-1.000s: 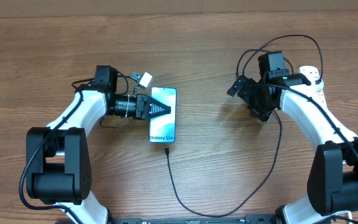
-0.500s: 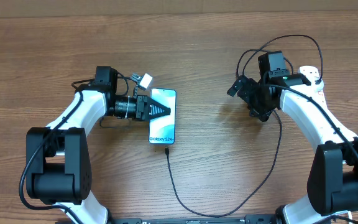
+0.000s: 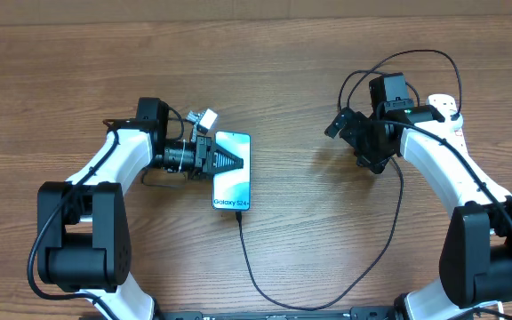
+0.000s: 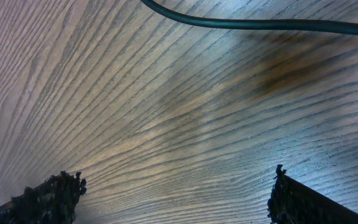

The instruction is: Plug charger to phone and switch on socket

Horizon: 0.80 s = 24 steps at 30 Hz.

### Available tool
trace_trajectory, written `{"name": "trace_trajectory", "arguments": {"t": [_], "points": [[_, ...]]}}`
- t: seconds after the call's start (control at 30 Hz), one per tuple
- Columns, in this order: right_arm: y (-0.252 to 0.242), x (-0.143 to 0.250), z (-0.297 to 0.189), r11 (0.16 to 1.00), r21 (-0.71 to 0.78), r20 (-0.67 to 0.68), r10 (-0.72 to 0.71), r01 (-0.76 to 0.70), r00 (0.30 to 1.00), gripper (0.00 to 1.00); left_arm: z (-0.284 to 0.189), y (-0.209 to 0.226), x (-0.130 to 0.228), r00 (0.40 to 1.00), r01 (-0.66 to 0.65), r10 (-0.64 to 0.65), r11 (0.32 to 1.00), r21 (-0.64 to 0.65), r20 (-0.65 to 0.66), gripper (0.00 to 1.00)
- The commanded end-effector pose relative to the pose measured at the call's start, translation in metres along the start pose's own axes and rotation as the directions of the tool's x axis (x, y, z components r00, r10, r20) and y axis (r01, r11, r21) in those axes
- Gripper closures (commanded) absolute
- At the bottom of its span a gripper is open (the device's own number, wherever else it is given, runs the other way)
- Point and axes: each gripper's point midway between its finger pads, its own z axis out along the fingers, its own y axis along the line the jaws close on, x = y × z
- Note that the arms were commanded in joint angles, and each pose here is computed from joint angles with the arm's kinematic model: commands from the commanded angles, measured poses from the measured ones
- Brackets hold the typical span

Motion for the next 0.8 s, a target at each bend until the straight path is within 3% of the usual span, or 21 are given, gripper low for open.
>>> {"name": "trace_trajectory", "arguments": {"t": [0.0,0.13,0.23,0.53,0.77], "points": [[0.0,-0.004,-0.001,1.0,0.005,0.017,-0.005,0.005,1.0,0.0,0.002,-0.014,0.012,0.948,0.317,-0.315,0.948,0.032,-0.038,0.96],[0.0,-0.004,-0.001,1.0,0.005,0.017,-0.005,0.005,1.0,0.0,0.006,-0.017,0.031,0.799,0.596,-0.595,0.803,-0.009,-0.092,0.96],[0.0,-0.004,-0.001,1.0,0.005,0.017,-0.005,0.005,1.0,0.0,0.008,-0.025,0.042,0.713,0.693,-0.689,0.72,-0.017,-0.132,0.96],[0.0,-0.004,-0.001,1.0,0.005,0.017,-0.005,0.005,1.0,0.0,0.009,-0.059,0.05,0.608,0.788,-0.753,0.611,0.077,-0.253,0.96],[0.0,-0.004,-0.001,1.0,0.005,0.017,-0.005,0.005,1.0,0.0,0.008,-0.061,0.051,0.592,0.8,-0.763,0.594,0.077,-0.261,0.96]]}}
